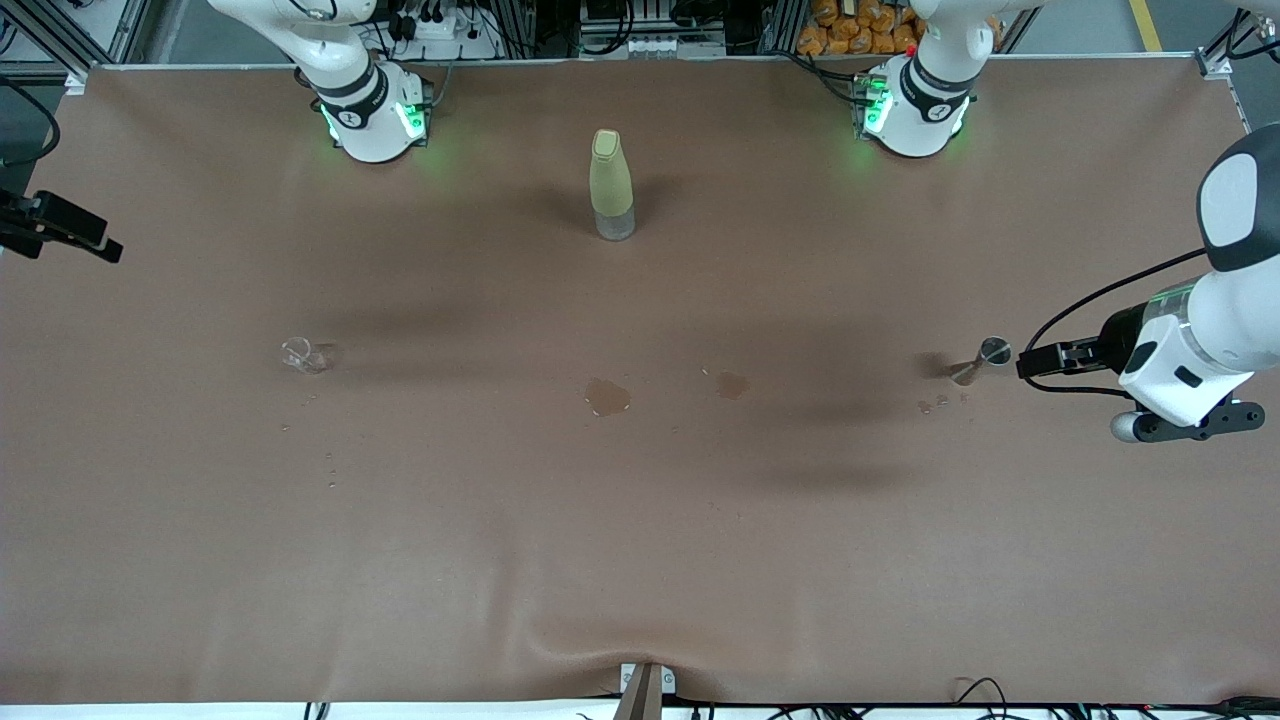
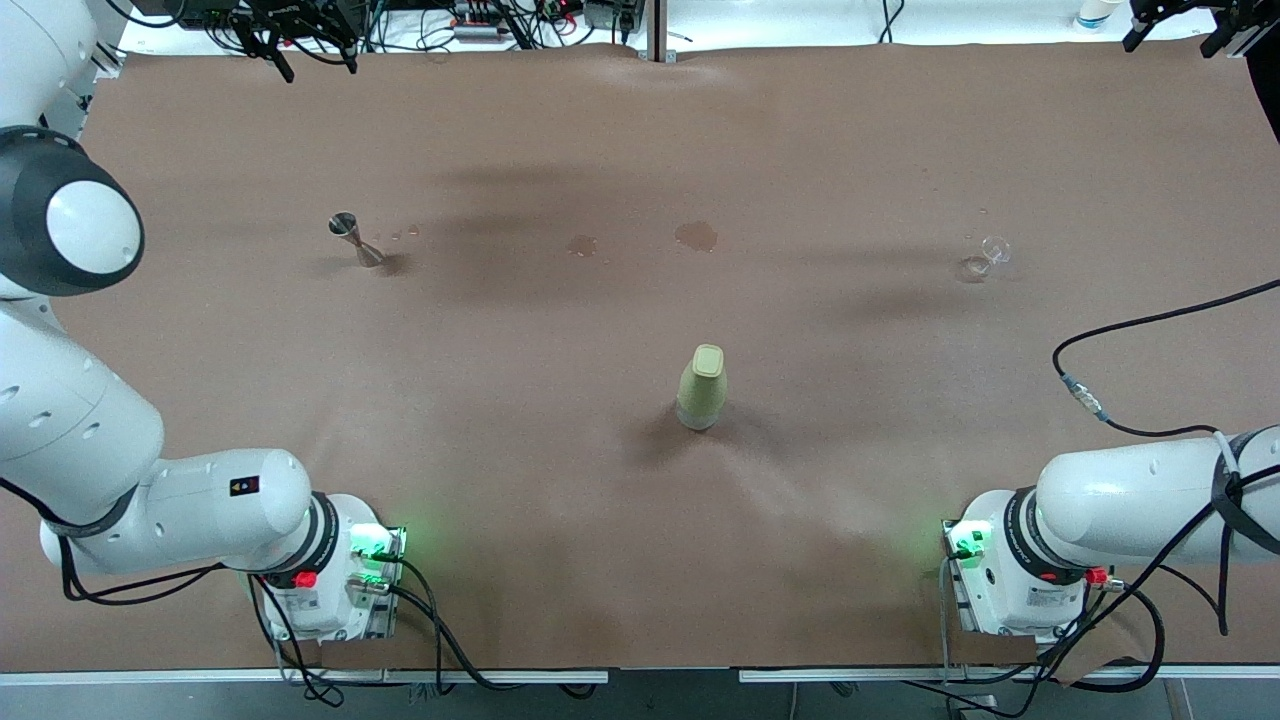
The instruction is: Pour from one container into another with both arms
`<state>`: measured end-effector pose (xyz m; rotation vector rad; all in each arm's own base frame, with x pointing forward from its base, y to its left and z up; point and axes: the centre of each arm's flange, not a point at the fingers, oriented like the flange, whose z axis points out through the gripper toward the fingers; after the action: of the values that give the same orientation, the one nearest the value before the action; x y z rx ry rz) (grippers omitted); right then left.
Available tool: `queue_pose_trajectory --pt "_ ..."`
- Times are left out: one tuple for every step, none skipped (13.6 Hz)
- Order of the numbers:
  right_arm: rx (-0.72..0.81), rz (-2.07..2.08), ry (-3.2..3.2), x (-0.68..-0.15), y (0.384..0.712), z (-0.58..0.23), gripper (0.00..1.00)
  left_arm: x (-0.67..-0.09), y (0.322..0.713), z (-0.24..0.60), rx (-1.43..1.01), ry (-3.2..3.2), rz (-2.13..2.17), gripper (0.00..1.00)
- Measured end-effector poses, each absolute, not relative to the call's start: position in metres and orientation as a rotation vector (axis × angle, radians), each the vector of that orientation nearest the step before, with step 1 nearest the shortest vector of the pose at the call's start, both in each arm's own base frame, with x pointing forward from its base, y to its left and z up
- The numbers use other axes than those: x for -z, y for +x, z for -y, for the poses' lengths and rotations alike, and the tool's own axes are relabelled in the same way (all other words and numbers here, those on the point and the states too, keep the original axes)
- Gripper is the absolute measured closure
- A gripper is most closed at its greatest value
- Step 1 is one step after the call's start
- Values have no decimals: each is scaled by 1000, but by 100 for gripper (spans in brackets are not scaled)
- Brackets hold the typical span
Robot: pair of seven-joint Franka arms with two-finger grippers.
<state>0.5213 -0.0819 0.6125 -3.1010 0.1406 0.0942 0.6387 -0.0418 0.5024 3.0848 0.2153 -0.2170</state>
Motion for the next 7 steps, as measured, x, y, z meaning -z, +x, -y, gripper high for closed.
queue_pose_trajectory --pt "-104 -136 -3117 -613 521 83 0 -505 639 41 204 3085 -236 0" --pt "-107 -132 -3124 -613 520 83 0 -506 638 42 188 3084 -246 0" --pt "-106 -128 -3128 -613 520 84 0 -508 637 44 153 3086 -249 0" --pt "-105 -126 -3131 -614 520 84 0 -508 635 47 114 3087 -251 0" --pt "-105 -125 -3132 -614 520 84 0 -508 632 48 87 3089 -255 0" --pt "-102 -124 -3132 -614 520 84 0 -508 628 48 73 3090 -256 0" --pt "-90 -123 -3133 -615 521 84 0 -510 625 49 67 3092 -256 0"
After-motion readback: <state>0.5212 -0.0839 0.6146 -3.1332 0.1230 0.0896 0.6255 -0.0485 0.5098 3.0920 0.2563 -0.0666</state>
